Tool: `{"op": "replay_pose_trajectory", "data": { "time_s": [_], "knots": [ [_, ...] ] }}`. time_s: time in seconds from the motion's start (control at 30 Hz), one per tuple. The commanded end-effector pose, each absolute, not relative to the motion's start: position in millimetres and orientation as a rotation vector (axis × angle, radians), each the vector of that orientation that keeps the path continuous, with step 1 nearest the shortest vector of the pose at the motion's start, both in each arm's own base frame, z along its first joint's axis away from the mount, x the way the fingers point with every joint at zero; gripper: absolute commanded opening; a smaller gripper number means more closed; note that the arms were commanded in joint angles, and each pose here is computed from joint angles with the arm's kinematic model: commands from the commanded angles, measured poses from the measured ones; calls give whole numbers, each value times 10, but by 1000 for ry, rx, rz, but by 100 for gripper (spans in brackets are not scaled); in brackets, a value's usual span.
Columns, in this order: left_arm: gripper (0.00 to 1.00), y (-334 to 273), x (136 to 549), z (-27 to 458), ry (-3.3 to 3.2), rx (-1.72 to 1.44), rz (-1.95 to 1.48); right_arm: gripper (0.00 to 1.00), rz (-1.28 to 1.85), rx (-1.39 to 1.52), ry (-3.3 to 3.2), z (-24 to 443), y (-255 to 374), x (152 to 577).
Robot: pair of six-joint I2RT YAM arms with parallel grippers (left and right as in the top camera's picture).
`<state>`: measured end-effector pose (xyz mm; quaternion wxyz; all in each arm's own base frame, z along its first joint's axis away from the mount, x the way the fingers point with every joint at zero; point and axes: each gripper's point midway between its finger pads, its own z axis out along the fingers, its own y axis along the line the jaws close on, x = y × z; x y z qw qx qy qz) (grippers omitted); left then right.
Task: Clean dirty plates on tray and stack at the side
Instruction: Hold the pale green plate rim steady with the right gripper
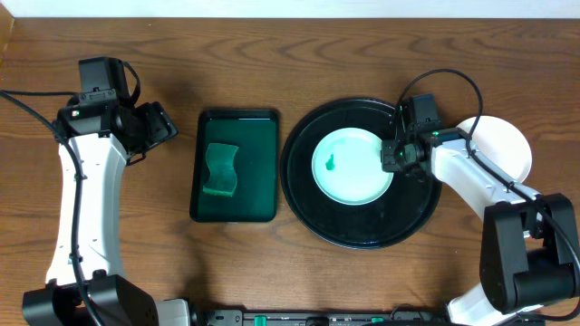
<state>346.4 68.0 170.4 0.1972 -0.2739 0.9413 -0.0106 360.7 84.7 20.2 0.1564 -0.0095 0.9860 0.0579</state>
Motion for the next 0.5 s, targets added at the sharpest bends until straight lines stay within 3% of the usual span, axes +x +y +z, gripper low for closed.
{"op": "replay_pose_trajectory", "data": {
  "time_s": [0.0, 0.17, 0.3, 0.47],
  "knots": [
    [80, 719, 3478, 1745, 2622, -773, -12, 17, 163, -36, 2825, 165, 850, 3571],
    [80, 719, 3478, 1745, 2622, -773, -12, 17, 164, -37, 2818, 170, 854, 3588],
    [80, 719, 3478, 1745, 2622, -773, -12, 1, 162, -36, 2828, 147, 847, 3555],
    [80, 721, 3478, 1745, 2622, -774, -12, 1, 160, -31, 2833, 144, 833, 3546]
  ]
}}
